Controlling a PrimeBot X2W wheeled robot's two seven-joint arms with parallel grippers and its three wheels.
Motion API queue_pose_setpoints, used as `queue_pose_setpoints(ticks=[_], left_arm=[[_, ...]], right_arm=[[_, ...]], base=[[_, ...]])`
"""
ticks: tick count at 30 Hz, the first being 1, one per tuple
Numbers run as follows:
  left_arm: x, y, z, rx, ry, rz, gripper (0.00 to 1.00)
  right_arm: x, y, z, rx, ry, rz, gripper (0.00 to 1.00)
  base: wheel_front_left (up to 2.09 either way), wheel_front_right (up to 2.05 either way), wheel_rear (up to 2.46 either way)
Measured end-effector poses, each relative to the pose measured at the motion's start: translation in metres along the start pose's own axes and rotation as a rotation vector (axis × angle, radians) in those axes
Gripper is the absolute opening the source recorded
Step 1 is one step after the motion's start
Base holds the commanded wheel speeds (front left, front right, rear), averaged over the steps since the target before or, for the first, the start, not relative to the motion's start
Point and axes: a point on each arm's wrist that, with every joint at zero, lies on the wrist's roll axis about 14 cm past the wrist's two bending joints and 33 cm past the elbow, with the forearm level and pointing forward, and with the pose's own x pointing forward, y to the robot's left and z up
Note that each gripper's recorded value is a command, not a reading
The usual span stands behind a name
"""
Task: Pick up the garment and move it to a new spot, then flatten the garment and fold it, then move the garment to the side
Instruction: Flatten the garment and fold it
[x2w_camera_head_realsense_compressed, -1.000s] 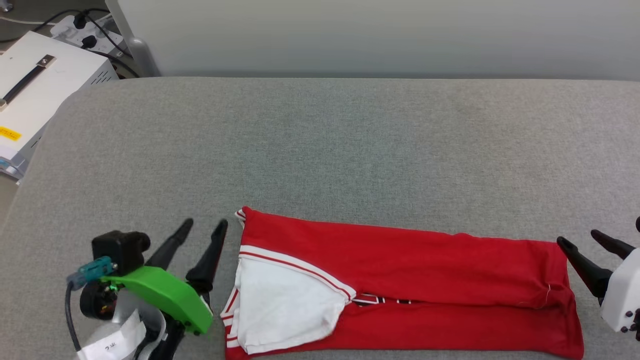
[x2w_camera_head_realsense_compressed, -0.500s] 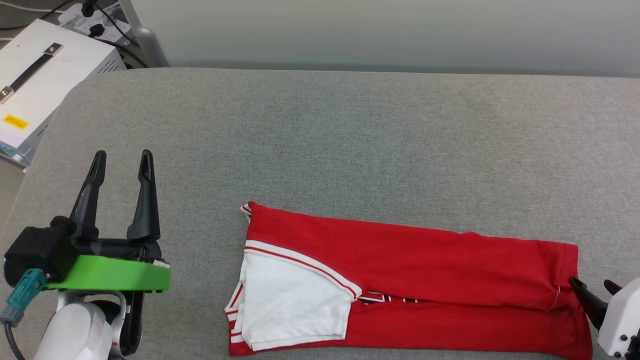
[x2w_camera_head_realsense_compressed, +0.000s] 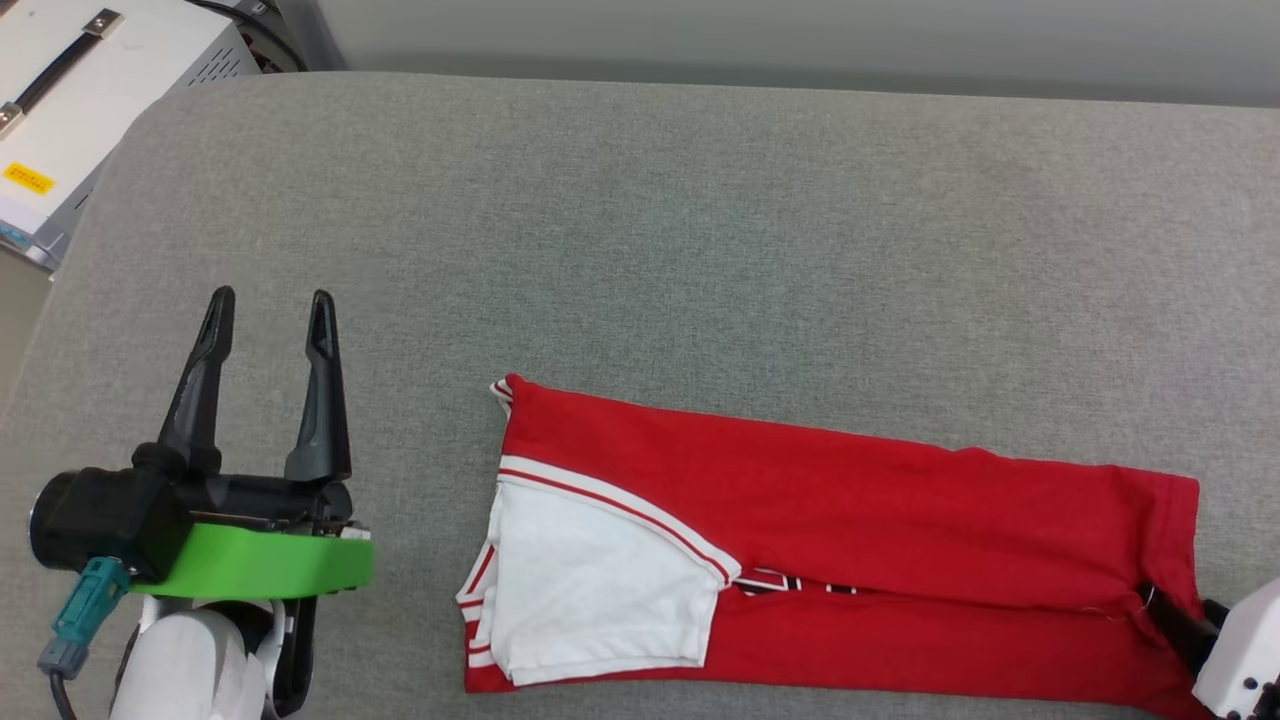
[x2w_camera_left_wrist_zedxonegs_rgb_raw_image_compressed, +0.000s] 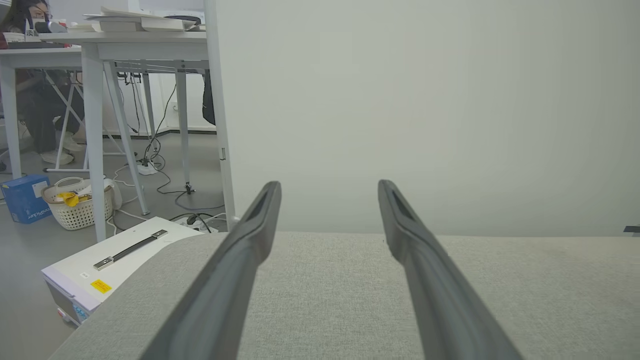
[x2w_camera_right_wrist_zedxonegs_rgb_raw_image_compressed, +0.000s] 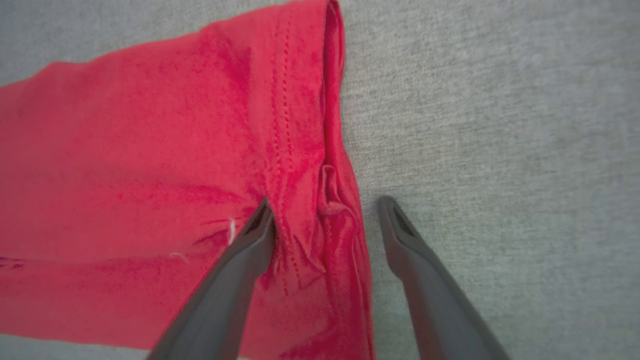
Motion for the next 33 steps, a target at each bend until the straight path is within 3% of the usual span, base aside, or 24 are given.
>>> queue_pose_setpoints(ticks=[5, 23, 24, 25, 26, 33], left_arm=[[0.0, -0.005, -0.003, -0.007, 0.009, -0.014, 1.0], [0.0, -0.014, -0.005, -0.006, 0.019, -0.051, 1.0], [-0.001, -0.015, -0.005, -0.007, 0.019, -0.053, 1.0], [-0.001, -0.015, -0.005, -0.007, 0.02, -0.054, 1.0], [-0.001, -0.015, -0.005, -0.008, 0.02, -0.055, 1.0], [-0.004, -0.014, 0.001, -0.005, 0.008, -0.05, 1.0]], right_arm=[[0.007, 0.002, -0.009, 0.062, 0.027, 0.028, 1.0], [0.022, 0.041, -0.022, 0.057, 0.064, 0.156, 0.98], [0.022, 0.042, -0.021, 0.054, 0.06, 0.158, 0.44], [0.023, 0.043, -0.021, 0.051, 0.054, 0.159, 0.25], [0.023, 0.043, -0.02, 0.048, 0.045, 0.16, 0.0], [0.02, 0.037, -0.008, 0.037, -0.035, 0.144, 0.0]], base=[[0.0, 0.0, 0.0], [0.0, 0.0, 0.0], [0.0, 0.0, 0.0], [0.0, 0.0, 0.0], [0.0, 0.0, 0.0], [0.0, 0.0, 0.0]])
